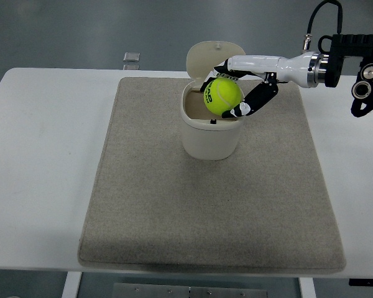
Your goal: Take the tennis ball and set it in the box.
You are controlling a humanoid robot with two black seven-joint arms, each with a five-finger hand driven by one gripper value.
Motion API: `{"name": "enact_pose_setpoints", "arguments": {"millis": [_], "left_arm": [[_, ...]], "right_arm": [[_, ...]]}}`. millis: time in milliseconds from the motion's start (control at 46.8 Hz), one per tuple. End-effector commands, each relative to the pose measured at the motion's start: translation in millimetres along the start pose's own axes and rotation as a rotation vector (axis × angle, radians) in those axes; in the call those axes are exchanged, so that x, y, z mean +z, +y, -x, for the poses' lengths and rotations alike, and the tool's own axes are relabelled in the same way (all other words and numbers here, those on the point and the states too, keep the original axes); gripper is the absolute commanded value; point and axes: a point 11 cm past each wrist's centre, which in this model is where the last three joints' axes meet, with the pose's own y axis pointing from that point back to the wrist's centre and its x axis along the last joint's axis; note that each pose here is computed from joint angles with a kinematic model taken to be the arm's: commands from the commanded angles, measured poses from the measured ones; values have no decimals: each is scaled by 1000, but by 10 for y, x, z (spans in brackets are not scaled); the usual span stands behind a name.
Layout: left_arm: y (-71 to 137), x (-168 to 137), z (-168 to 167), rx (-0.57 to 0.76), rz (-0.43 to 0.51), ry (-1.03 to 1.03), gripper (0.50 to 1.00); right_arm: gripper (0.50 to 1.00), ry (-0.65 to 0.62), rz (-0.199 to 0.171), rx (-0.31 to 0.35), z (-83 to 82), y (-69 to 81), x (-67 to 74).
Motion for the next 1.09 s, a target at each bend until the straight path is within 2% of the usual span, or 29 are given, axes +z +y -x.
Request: {"name": "enact_pose_setpoints", "arguments": {"millis": [0, 107, 171, 235, 406, 491, 556, 833, 1068], "left_arm": [[0, -1, 0, 0, 0, 0, 996], [0, -1, 0, 0, 0, 0, 996], [0, -1, 0, 0, 0, 0, 996], [0, -1, 0, 0, 0, 0, 996], [0, -1, 0, 0, 0, 0, 996], [0, -1, 0, 0, 0, 0, 996], [0, -1, 0, 0, 0, 0, 996], [0, -1, 0, 0, 0, 0, 996], [0, -1, 0, 0, 0, 0, 996]], "right_arm": [[727, 1, -4, 3, 22, -44, -7], [766, -1, 1, 4, 23, -46, 16], [825, -1, 2, 7, 15, -45, 18], [858, -2, 3, 5, 25, -45, 24], [862, -4, 6, 0, 52, -46, 42], [893, -9, 9, -2, 73, -41, 62], [895, -12, 10, -6, 94, -42, 75], [913, -20, 10, 0, 74, -25, 78], [913, -72, 3, -68, 53, 93, 65]]}}
